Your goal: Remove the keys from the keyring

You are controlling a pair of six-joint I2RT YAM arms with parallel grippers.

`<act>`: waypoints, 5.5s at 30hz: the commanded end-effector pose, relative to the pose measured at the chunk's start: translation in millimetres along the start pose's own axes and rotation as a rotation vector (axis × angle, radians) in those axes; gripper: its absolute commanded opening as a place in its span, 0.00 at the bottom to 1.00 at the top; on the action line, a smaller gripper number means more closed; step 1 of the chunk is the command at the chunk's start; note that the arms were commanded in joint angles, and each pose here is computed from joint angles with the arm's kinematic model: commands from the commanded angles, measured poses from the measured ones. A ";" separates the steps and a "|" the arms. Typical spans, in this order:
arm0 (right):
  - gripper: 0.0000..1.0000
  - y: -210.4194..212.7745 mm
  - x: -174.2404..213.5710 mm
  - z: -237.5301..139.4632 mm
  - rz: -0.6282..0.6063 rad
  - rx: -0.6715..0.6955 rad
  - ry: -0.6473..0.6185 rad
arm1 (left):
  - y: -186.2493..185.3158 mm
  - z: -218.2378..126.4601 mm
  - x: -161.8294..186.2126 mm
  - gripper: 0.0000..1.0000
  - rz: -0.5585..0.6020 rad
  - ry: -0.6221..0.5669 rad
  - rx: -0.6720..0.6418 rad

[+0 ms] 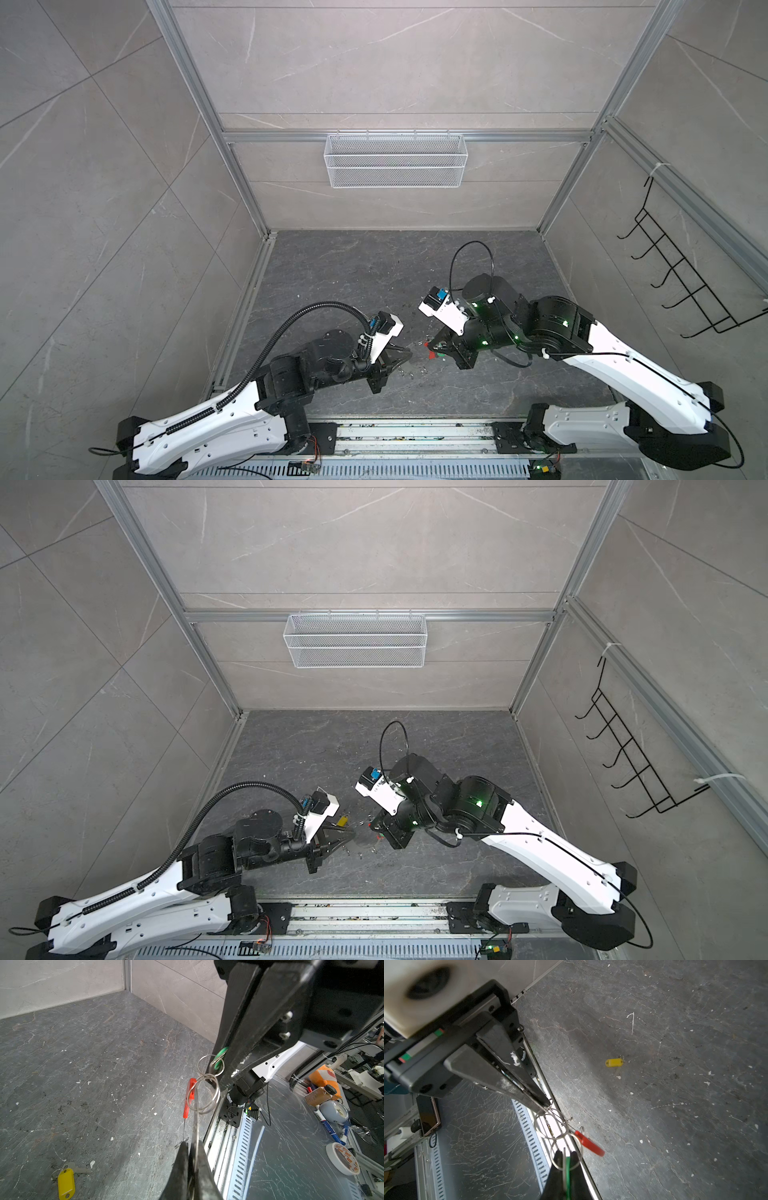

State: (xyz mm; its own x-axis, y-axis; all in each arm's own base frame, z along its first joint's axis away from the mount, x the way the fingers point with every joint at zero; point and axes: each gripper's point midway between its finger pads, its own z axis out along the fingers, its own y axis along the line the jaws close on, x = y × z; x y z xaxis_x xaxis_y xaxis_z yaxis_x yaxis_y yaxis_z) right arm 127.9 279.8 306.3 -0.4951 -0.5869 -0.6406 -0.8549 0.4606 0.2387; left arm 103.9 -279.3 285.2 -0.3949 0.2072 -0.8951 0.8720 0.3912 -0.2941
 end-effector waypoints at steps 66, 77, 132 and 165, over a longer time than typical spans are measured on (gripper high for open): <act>0.00 12.7 3.8 6.4 0.021 0.106 0.008 | -19.7 1.8 -42.6 0.37 0.608 -0.117 -0.340; 0.00 14.3 1.0 6.5 0.020 0.099 0.004 | -29.8 -0.7 -29.0 0.35 0.618 -0.061 -0.238; 0.00 -3.8 23.0 14.9 0.138 0.024 0.039 | -32.6 0.1 -25.7 0.00 0.572 -0.049 -0.147; 0.00 -121.8 117.4 95.6 0.458 0.256 0.051 | 88.1 73.1 44.7 0.00 -0.122 0.058 -0.202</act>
State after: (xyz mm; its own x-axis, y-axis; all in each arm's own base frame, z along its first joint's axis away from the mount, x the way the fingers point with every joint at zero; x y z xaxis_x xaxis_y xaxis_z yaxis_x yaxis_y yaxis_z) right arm 178.3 212.9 137.8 -0.8119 -0.3758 -0.4467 -0.5167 0.8188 0.2503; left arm 181.8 -271.9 178.3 -0.4572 0.3227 -0.8288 0.7230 0.6775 -0.1351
